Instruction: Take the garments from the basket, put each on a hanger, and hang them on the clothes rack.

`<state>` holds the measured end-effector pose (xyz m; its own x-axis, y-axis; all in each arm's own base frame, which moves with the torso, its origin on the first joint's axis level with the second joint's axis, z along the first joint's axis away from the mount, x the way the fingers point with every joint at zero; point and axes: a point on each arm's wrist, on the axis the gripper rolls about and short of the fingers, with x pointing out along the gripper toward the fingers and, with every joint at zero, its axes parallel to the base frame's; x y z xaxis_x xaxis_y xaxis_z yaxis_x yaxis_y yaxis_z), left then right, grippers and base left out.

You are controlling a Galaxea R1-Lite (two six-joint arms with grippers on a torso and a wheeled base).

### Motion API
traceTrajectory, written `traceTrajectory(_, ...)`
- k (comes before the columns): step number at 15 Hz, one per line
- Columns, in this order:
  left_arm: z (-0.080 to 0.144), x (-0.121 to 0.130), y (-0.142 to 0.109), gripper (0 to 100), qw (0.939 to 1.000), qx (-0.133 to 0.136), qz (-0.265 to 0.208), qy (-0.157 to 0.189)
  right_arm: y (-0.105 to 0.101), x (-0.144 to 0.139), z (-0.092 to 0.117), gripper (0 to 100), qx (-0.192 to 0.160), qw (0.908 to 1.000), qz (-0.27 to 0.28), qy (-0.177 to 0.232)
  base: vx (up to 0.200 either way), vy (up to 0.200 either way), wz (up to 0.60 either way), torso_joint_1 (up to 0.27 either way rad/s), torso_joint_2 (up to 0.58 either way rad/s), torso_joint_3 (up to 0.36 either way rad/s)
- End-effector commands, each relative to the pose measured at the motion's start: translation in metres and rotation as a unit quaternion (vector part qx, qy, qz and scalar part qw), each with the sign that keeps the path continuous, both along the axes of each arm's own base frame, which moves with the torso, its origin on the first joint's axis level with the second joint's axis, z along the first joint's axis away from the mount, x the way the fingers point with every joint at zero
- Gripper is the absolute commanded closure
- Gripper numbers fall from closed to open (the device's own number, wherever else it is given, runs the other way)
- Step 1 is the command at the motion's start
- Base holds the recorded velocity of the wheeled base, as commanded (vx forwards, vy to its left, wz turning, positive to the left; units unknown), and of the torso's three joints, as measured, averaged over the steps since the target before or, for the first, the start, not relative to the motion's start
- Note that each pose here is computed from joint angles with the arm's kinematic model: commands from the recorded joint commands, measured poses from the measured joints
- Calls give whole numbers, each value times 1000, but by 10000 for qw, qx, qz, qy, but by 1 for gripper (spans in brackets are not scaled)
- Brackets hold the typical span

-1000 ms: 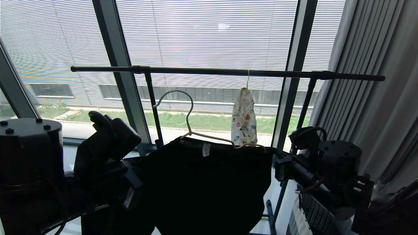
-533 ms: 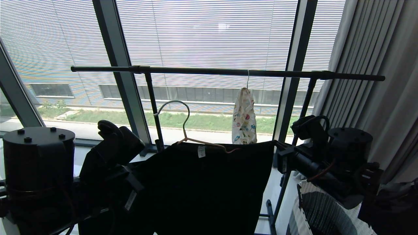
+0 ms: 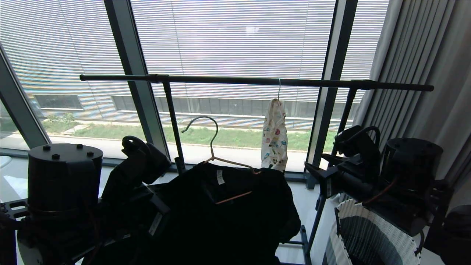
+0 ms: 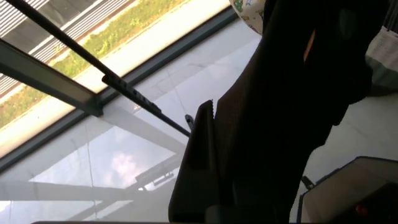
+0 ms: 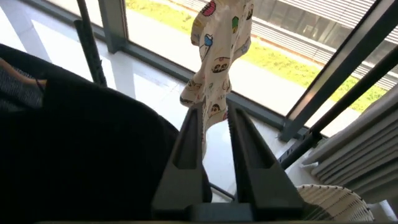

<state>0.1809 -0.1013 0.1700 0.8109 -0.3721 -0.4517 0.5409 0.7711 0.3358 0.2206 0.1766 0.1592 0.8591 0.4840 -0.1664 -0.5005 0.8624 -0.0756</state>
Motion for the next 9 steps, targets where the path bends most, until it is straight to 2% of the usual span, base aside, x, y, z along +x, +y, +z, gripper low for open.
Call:
traceTrajectory(1,1,0,-1,100,10000,-73,-64,-1,-6,-4,6,0,-53,9998,168,-48,0,0,0,0,0,0)
traceTrajectory(3,3,-2,-2,100,9996,-198,-205,24,-11,-3,6,0,-321,9988,362,-108,0,0,0,0,0,0)
traceTrajectory(4,4,-5,-5,100,9987,-322,-390,61,-16,-3,12,0,-491,9957,771,-176,0,0,0,0,0,0)
traceTrajectory(6,5,-8,-12,100,9975,-386,-588,16,-22,-8,27,0,-745,9892,1256,-114,0,0,0,0,0,0)
traceTrajectory(7,6,-7,-18,100,9962,-494,-702,-164,-27,-12,42,0,-930,9822,1634,-41,0,0,0,0,0,0)
traceTrajectory(9,0,-2,-29,100,9936,-620,-887,-322,-29,-18,64,0,-1168,9721,2033,39,0,0,0,0,0,0)
